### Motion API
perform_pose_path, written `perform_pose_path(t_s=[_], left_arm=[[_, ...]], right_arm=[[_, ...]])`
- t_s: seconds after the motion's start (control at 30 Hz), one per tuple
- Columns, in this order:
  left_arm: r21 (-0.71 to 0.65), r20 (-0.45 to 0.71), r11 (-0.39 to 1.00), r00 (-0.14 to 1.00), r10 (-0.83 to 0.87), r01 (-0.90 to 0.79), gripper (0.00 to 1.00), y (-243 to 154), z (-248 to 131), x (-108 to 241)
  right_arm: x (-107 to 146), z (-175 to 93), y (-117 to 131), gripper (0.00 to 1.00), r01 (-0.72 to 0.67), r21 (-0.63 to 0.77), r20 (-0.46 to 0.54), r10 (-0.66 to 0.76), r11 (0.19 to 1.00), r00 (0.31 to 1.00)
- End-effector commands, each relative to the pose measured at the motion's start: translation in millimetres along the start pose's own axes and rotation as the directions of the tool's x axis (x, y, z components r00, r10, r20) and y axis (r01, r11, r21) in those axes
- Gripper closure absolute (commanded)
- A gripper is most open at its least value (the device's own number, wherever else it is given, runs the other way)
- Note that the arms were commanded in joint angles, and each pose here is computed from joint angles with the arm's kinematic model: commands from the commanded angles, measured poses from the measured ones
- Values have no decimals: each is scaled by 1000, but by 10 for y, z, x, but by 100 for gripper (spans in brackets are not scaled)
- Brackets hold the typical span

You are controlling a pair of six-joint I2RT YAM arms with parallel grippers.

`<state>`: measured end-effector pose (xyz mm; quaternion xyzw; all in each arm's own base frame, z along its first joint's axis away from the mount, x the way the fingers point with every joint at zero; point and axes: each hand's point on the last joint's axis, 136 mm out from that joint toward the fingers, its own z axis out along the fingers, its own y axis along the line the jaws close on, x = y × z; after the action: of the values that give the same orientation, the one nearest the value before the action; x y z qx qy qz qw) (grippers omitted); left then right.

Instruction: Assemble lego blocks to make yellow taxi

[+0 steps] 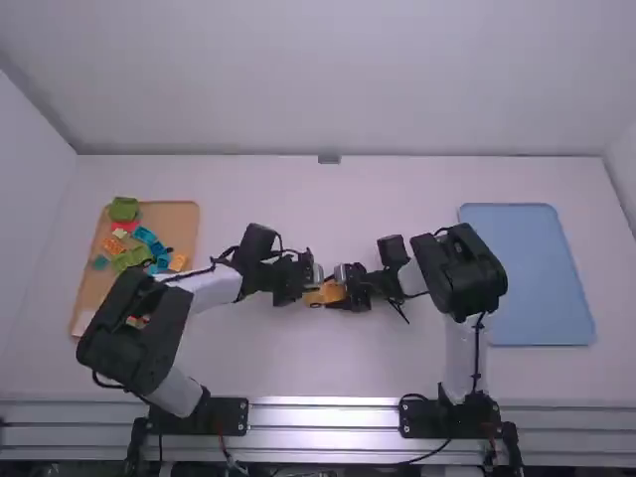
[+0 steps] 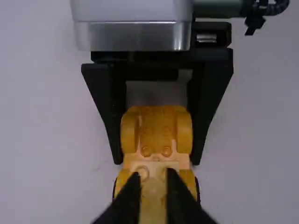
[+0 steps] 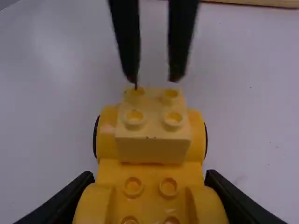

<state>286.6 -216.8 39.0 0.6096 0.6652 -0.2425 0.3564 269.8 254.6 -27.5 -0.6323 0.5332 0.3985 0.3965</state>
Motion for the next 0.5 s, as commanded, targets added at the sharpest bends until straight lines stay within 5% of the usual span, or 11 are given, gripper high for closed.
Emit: perform_pose_path(t_s=[0.0, 0.47], left_arm=[[30, 7, 999, 1000, -19, 18, 98, -91, 38, 53], [61, -26, 990, 992, -123, 124, 98, -153, 291, 349]], right_arm=[[95, 20, 19, 42, -11, 5, -35, 11, 1000, 999], [95, 20, 19, 42, -12, 5, -35, 12, 1000, 999]])
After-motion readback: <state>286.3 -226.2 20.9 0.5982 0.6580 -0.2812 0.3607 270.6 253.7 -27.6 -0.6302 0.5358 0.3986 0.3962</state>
